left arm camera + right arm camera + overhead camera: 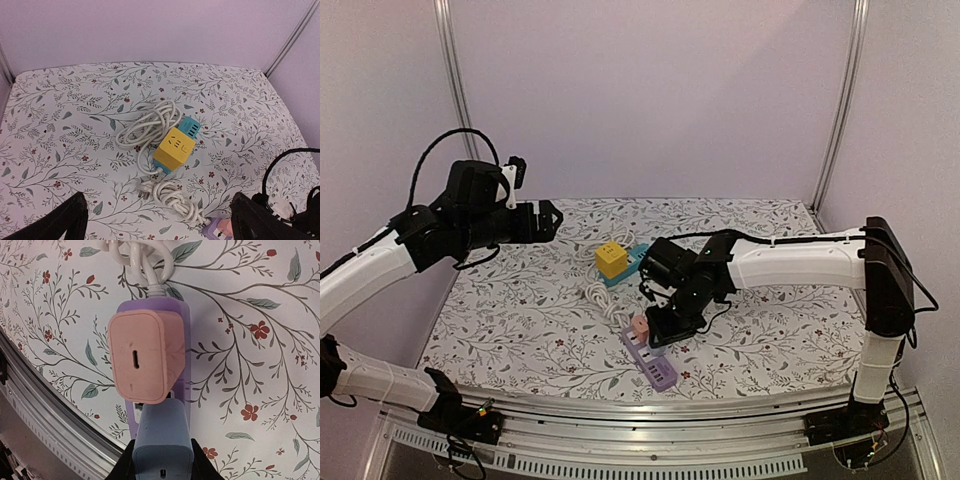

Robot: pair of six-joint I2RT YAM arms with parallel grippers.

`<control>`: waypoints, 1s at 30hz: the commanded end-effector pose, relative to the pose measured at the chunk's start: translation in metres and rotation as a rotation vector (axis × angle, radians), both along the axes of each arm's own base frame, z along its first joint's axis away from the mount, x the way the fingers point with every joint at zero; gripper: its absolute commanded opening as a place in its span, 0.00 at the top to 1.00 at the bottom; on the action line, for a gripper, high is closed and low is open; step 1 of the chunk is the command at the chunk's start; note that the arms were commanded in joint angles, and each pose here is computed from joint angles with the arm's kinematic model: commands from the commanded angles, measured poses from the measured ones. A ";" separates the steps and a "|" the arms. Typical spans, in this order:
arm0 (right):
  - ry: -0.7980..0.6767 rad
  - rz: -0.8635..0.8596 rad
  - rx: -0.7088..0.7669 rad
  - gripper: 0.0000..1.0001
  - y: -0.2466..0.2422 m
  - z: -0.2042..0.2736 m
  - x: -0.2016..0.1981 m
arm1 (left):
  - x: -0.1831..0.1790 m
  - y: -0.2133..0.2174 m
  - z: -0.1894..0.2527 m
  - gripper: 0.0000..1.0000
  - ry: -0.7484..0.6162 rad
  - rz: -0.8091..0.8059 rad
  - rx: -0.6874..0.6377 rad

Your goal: Insert the plug

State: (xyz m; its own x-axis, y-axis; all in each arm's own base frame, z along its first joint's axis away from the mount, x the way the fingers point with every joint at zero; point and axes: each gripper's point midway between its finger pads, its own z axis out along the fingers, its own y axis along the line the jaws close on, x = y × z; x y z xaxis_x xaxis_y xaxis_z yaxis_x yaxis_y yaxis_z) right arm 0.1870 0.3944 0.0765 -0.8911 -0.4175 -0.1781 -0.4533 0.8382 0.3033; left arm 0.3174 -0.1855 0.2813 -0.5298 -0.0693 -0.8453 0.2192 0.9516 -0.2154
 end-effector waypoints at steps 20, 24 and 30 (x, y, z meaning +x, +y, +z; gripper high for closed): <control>-0.044 -0.008 -0.187 1.00 -0.015 -0.020 0.004 | 0.004 -0.002 -0.008 0.01 0.007 -0.010 0.030; -0.040 0.006 -0.224 1.00 -0.013 -0.028 0.000 | 0.004 -0.002 -0.008 0.00 0.007 -0.010 0.030; -0.062 0.012 -0.281 1.00 -0.018 -0.035 0.002 | 0.005 -0.003 -0.009 0.01 0.007 -0.017 0.035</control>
